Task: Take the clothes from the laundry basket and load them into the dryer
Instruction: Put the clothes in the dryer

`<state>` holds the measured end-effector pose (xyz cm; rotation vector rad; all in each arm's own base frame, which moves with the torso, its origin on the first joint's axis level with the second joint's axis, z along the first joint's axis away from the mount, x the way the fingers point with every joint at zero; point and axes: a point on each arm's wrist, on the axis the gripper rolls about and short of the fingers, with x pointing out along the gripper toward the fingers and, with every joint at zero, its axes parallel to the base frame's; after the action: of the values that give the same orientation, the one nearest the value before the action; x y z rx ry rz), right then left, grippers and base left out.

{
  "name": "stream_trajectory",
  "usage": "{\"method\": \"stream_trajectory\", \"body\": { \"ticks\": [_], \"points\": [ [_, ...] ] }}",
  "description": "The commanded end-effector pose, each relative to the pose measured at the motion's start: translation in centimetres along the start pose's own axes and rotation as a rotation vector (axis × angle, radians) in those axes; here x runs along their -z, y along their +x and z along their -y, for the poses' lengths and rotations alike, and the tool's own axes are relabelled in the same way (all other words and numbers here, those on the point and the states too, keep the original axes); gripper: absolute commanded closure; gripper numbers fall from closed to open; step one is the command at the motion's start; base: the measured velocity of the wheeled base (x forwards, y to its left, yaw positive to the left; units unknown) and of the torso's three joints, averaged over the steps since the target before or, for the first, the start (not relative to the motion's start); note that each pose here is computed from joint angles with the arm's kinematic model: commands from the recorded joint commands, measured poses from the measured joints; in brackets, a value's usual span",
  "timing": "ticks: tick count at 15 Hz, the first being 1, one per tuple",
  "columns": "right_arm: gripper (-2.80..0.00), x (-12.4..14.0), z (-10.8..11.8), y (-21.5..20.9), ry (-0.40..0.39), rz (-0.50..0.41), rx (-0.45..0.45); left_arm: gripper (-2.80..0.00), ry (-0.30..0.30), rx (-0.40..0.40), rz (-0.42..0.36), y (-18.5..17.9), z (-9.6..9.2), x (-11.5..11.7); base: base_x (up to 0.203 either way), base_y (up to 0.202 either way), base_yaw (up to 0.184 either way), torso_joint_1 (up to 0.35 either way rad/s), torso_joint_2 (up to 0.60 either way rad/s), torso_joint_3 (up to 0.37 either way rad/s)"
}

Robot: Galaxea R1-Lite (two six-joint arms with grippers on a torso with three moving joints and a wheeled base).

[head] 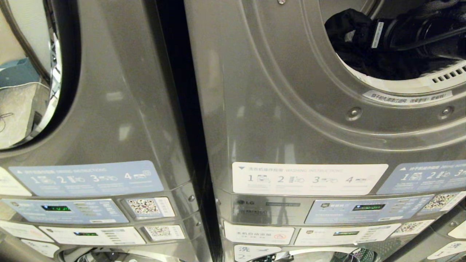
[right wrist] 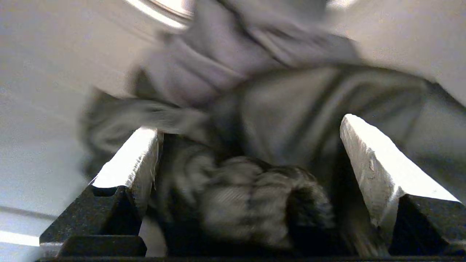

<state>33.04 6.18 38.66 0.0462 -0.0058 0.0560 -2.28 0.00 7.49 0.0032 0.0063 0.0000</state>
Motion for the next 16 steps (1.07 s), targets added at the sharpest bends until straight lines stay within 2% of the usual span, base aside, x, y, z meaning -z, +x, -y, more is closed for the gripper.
{"method": "stream_trajectory", "body": {
  "ticks": [1, 2, 5, 8, 11, 16],
  "points": [
    [-2.80, 0.0, -0.1, 0.8, 0.020, -0.001, -0.091, 0.00, 0.000, 0.000, -0.001, 0.0, 0.0, 0.0, 0.000, 0.000, 0.000, 0.000, 0.00, 0.000],
    [-2.80, -1.0, 0.1, -0.7, 0.052, -0.004, -0.116, 0.00, 0.000, 0.000, -0.001, 0.0, 0.0, 0.0, 0.000, 0.000, 0.000, 0.000, 0.00, 0.000],
    [-2.80, -3.2, 0.3, -5.5, 0.165, -0.059, -0.297, 0.00, 0.000, 0.000, -0.001, 0.0, 0.0, 0.0, 0.000, 0.000, 0.000, 0.000, 0.00, 0.000],
    [-2.80, -5.0, 0.5, -8.6, 0.204, -0.021, -0.380, 0.00, -0.002, 0.000, -0.001, 0.0, 0.0, 0.0, 0.000, 0.000, 0.000, 0.000, 0.00, 0.000],
    [-2.80, -5.5, 0.7, -9.9, 0.224, -0.007, -0.362, 0.00, 0.000, 0.000, -0.001, 0.0, 0.0, 0.0, 0.000, 0.000, 0.000, 0.000, 0.00, 0.000],
    [-2.80, -5.1, 1.3, -13.0, 0.216, -0.014, -0.214, 0.00, 0.000, 0.000, 0.000, 0.0, 0.0, 0.0, 0.000, 0.000, 0.000, 0.000, 0.00, 0.000]
  ]
}}
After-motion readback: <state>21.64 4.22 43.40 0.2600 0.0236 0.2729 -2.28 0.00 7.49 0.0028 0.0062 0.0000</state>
